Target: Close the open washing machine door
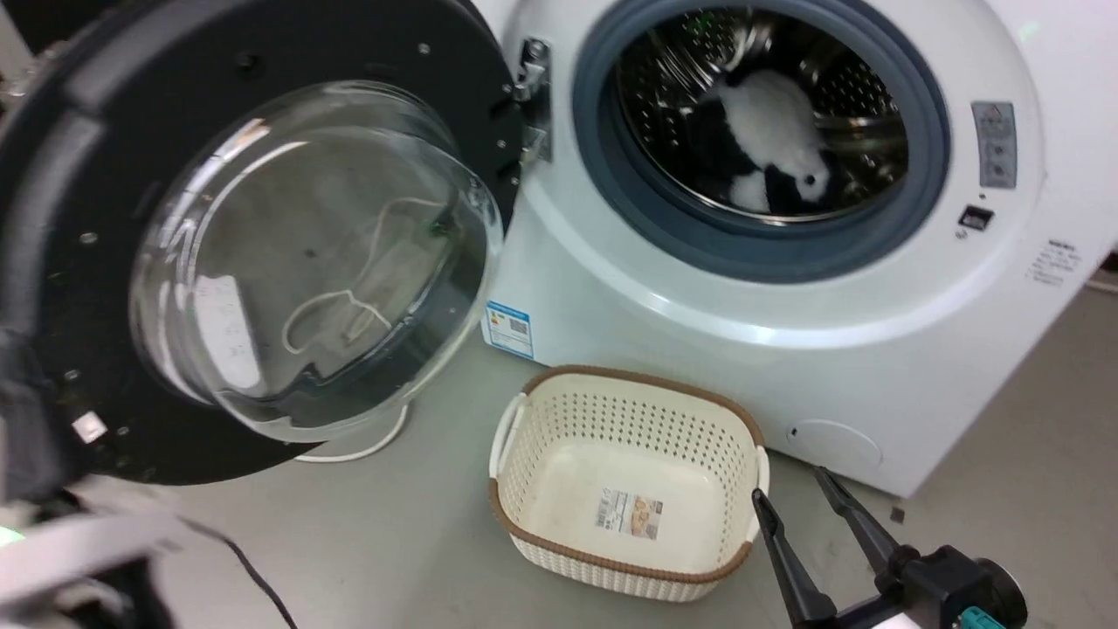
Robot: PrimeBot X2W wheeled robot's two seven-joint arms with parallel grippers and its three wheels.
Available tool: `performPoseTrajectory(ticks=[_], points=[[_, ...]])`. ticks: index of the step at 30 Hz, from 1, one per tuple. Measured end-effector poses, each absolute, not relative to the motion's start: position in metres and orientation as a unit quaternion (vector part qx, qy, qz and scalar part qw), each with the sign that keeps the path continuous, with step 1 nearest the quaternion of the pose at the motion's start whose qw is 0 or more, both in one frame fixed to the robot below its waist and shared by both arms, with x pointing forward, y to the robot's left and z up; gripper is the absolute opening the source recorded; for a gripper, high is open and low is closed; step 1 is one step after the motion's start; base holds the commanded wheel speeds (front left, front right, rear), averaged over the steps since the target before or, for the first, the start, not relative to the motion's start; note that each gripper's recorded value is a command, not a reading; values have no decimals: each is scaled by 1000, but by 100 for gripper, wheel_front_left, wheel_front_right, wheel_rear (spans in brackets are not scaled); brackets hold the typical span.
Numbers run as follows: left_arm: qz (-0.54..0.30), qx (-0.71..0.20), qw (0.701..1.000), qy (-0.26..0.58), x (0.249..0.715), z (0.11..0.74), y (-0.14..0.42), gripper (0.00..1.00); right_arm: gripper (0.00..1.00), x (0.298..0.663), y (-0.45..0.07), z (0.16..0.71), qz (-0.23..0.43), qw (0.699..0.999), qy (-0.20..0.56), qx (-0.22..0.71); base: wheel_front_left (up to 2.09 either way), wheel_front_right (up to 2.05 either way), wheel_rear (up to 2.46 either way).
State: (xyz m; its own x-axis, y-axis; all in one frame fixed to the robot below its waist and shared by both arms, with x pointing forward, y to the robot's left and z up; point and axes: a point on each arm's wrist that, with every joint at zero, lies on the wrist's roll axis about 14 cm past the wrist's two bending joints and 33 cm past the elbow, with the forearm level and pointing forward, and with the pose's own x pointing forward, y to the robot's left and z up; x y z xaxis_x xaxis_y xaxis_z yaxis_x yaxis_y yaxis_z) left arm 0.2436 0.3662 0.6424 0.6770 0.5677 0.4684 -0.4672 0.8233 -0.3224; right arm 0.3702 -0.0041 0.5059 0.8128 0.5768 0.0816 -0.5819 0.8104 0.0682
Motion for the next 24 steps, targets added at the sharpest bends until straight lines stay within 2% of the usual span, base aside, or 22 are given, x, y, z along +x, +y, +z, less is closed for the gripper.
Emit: performPoseTrajectory(ticks=[4,8,9,13,16,18,19,20,21,22,24], points=[[303,-139,882,-334,247,665,403,0,100,374,-11,501,298,953,-24,49,0,0,0],[335,-173,869,-322,264,685,464,0,100,380,-22,493,289,956,-16,46,0,0,0],[335,-173,869,-322,264,685,464,0,100,380,-22,493,289,956,-16,46,0,0,0],[377,-206,861,-272,277,684,516,0,100,388,-35,489,273,961,-11,46,0,0,0],[393,-230,855,-249,281,678,532,0,100,389,-41,485,267,963,-7,45,0,0,0],[408,-290,841,-206,287,659,549,0,100,391,-49,480,257,965,-1,45,0,0,0],[408,-290,841,-206,287,659,549,0,100,391,-49,480,257,965,-1,45,0,0,0],[409,-343,828,-174,292,642,555,0,100,392,-54,477,252,967,4,45,0,0,0],[409,-343,828,-174,292,642,555,0,100,392,-54,477,252,967,4,45,0,0,0],[397,-391,818,-144,300,627,554,0,100,393,-57,474,248,968,8,47,0,0,0],[379,-420,817,-112,308,616,548,0,100,394,-59,472,246,968,11,47,0,0,0]])
